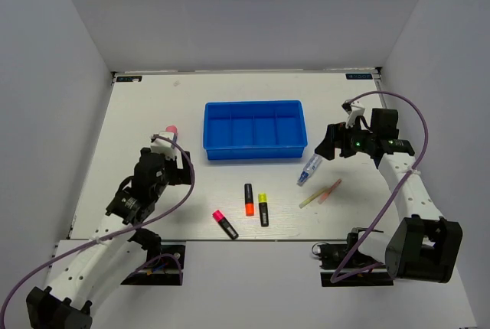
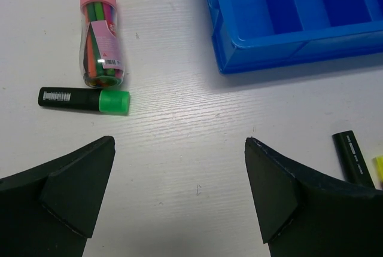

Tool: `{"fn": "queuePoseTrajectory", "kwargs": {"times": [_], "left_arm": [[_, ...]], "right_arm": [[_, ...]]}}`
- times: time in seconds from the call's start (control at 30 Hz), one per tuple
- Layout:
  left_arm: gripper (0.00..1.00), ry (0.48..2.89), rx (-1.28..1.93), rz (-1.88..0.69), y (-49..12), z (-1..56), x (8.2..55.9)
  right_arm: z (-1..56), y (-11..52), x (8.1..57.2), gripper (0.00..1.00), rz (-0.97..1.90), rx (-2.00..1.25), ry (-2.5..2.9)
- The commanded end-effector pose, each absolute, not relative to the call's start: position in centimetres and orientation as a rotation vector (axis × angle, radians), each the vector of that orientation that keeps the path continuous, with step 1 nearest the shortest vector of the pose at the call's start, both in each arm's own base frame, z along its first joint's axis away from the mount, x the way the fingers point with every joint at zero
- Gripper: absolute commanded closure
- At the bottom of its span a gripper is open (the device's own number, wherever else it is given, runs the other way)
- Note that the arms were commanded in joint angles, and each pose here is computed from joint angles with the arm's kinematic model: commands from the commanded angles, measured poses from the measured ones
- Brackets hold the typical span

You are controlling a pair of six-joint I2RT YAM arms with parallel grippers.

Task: Sort the stationery into containers
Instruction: Pick up the stationery from the center of the board.

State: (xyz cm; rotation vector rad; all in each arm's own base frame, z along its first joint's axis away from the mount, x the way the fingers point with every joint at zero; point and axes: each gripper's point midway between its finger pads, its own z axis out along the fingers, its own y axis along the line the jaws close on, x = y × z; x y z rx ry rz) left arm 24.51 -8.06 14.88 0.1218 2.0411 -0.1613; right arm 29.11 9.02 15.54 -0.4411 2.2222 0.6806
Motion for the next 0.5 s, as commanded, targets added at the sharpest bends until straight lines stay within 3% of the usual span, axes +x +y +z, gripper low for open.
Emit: {"fn": "queuePoseTrajectory", "kwargs": {"times": [0.0,0.3,0.33,0.37,0.4,0.43,0.47], "left_arm": [[0.00,2.044,0.114,-0.169,-8.1,15.4,24.6],[0.00,2.086,0.111,-0.168,-8.3,14.7,25.0],[0.02,2.090,0.106,-0.172,-8.3,14.6,25.0],[0.10,2.092,0.106,-0.181,-8.5,14.7,25.3],[0.18,2.095,0.095,-0.183,-8.4,14.8,25.6],[0.33,2.100,0.081,-0.188,-8.4,15.0,25.8],[0.78,2.137,0.088,-0.189,-8.6,14.3,26.1]], "right_arm": [[16.5,9.2,29.2,0.10,0.679,-0.450,2.181],[17.3,10.8,27.2,0.10,0.785,-0.599,2.100],[17.5,10.8,27.3,0.10,0.781,-0.605,2.085],[17.7,11.1,27.1,0.13,0.804,-0.608,2.073],[17.8,11.2,27.0,0.50,0.810,-0.618,2.065],[17.9,11.1,27.2,1.00,0.803,-0.619,2.071],[19.1,11.2,27.7,1.00,0.811,-0.587,2.063]]}}
